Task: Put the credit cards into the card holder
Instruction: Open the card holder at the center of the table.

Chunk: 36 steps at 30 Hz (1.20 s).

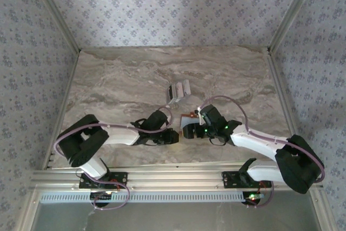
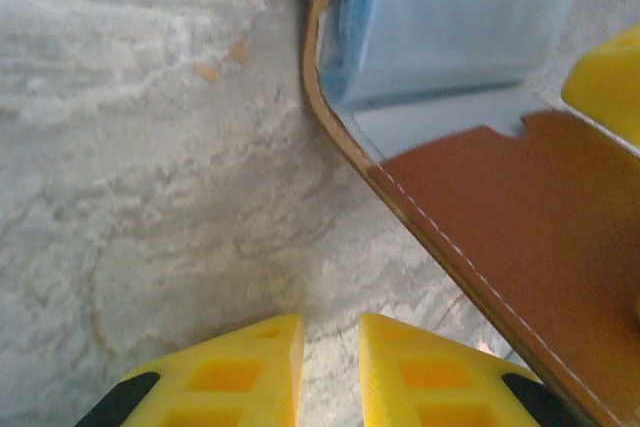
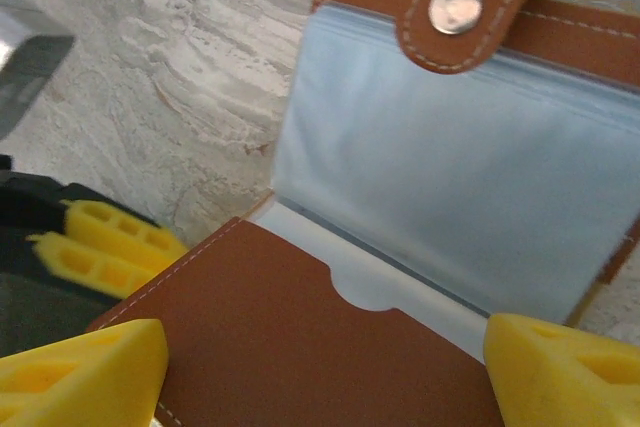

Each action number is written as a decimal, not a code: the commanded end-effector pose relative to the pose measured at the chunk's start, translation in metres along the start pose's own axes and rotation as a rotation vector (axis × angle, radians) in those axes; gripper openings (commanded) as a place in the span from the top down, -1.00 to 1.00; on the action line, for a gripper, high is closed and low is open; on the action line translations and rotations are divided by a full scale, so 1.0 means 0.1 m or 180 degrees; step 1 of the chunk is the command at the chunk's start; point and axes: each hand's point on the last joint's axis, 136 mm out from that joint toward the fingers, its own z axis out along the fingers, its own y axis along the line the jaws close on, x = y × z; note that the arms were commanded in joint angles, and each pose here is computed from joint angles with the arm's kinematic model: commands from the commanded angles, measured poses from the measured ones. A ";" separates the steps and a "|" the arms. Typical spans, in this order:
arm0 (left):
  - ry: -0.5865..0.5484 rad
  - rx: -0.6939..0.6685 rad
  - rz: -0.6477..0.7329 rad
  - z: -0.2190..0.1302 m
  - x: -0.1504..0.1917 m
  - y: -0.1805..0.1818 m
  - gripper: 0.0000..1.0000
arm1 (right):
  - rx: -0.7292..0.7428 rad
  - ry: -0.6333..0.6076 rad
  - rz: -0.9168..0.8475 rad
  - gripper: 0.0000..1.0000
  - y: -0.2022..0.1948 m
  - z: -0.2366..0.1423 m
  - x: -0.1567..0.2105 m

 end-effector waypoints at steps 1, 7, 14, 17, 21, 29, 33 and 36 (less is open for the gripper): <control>-0.0169 0.0019 -0.0044 0.03 -0.24 -0.06 0.58 | -0.0132 0.0044 0.0068 -0.69 0.09 0.02 0.05; -0.0363 -0.0088 -0.0197 -0.04 -0.59 0.15 0.58 | -0.0188 0.0088 0.0031 -0.67 0.19 0.13 0.10; -0.0386 -0.0090 -0.0272 -0.02 -0.82 0.21 0.56 | -0.0255 0.0120 0.0087 -0.65 0.36 0.36 0.04; -0.0395 -0.0047 -0.0321 0.00 -0.89 0.21 0.55 | -0.0240 0.0072 0.0130 -0.60 0.38 0.46 -0.01; -0.0318 0.0035 -0.0351 0.04 -0.96 0.19 0.50 | -0.0066 -0.0034 0.0022 -0.54 0.40 0.51 -0.07; -0.0223 0.0070 -0.0376 0.19 -1.00 0.17 0.50 | 0.0976 -0.0286 -0.0442 -0.38 0.32 0.37 -0.13; -0.0183 0.0046 -0.0421 0.25 -1.01 0.22 0.50 | 0.1137 -0.0271 -0.0625 -0.38 0.37 0.34 -0.08; -0.0182 0.0025 -0.0454 0.25 -1.00 0.27 0.51 | 0.1068 -0.0285 -0.0685 -0.39 0.45 0.32 -0.06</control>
